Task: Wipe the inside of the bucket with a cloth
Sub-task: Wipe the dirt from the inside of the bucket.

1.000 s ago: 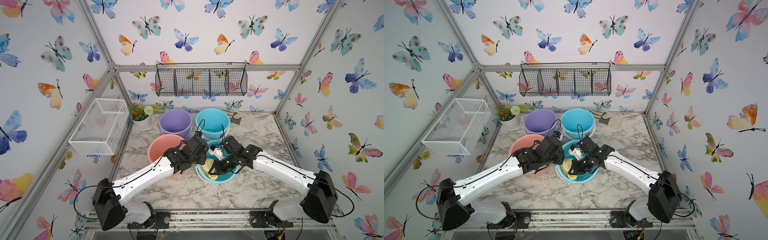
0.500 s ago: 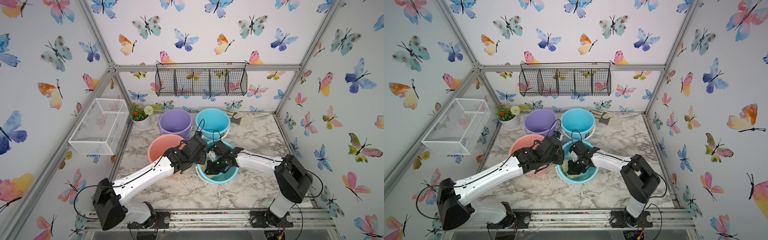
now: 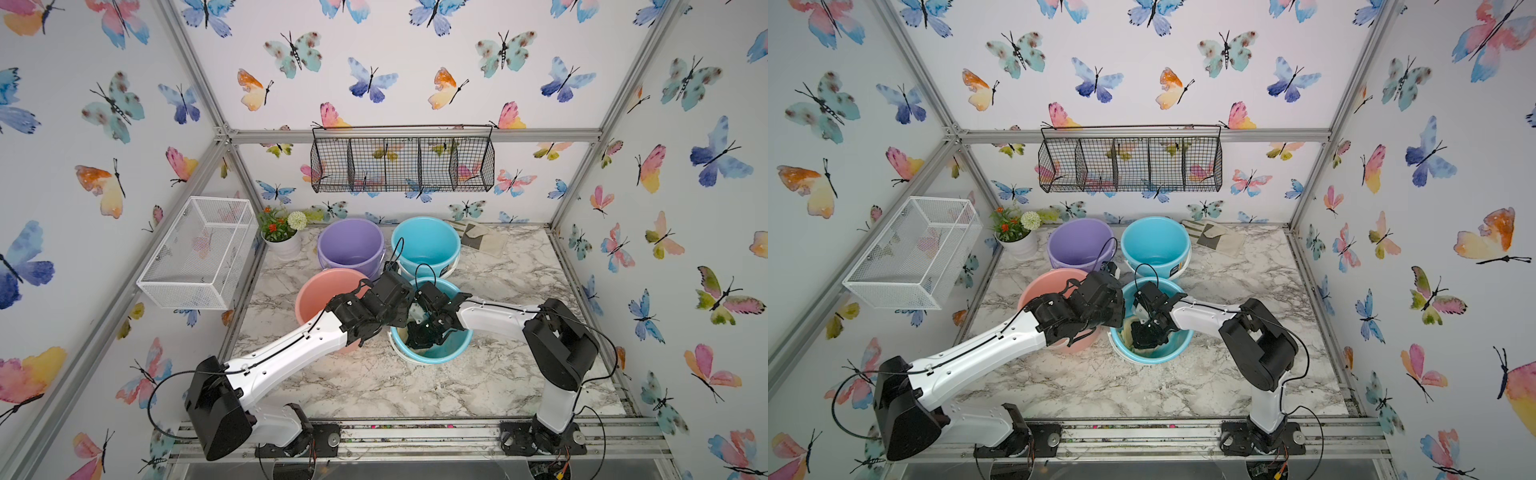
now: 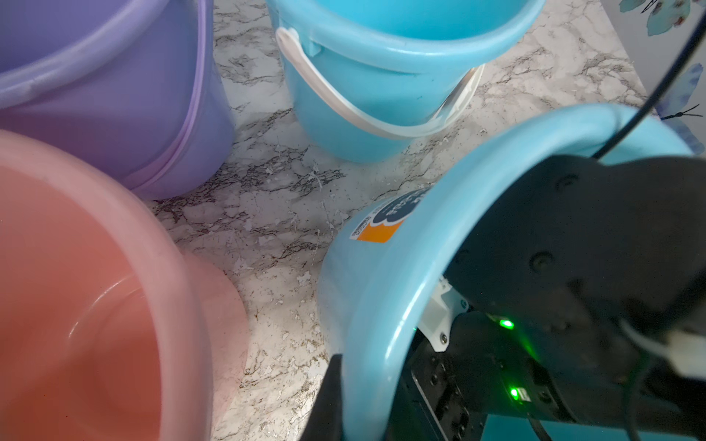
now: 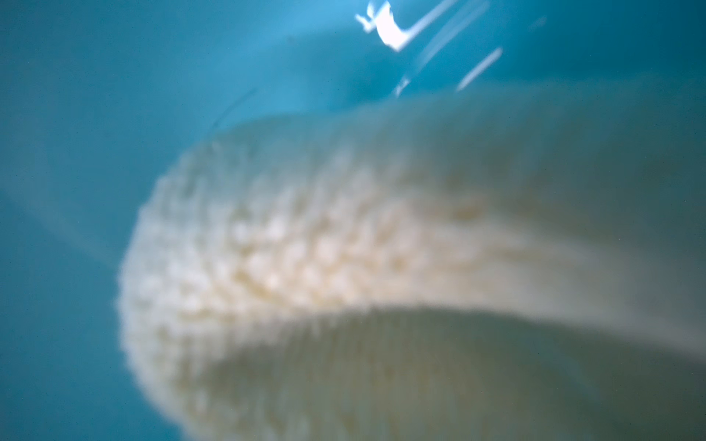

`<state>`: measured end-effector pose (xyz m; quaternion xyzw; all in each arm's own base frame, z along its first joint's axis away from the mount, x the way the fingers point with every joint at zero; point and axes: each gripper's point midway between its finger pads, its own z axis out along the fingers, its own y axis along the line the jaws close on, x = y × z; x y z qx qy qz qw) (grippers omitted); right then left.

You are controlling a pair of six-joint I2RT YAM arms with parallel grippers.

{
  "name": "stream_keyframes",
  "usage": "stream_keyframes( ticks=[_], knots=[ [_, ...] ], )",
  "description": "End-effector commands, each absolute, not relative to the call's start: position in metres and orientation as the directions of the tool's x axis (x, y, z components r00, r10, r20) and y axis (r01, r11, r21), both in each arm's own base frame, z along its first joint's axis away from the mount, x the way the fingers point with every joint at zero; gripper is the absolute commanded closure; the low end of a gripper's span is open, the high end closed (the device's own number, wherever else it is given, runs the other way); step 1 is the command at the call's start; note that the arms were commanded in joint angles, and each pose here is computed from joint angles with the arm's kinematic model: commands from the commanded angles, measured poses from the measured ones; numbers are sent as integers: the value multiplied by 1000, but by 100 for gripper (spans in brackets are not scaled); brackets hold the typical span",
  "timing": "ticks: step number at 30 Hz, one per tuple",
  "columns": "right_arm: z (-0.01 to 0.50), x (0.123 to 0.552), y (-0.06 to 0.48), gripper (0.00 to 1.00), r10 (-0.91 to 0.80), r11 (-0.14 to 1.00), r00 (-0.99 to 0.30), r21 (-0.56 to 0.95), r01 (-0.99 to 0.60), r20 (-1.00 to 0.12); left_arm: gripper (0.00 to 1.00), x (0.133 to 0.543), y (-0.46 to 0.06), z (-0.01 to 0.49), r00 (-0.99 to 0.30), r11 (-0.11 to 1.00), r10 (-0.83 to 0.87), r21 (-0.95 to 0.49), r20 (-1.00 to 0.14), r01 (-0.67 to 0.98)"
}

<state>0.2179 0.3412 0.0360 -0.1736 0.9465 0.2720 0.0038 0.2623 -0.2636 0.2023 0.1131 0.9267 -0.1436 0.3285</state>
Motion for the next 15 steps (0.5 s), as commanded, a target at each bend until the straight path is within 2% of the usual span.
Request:
stream_keyframes(
  ticks=[1,8,15],
  knots=[
    [13,209,319,98,-333,848,-942,422,-322,-51,100,258,-284,222,-734,896,96,-262,-673,358],
    [94,201,334,98,-320,754,-937,562,-341,-139,100,260,-278,218,-738,910,81,-252,-670,329],
    [152,191,333,98,-241,687,-952,659,-306,-190,100,261,-277,217,-736,912,70,-256,-673,321]
  ],
)
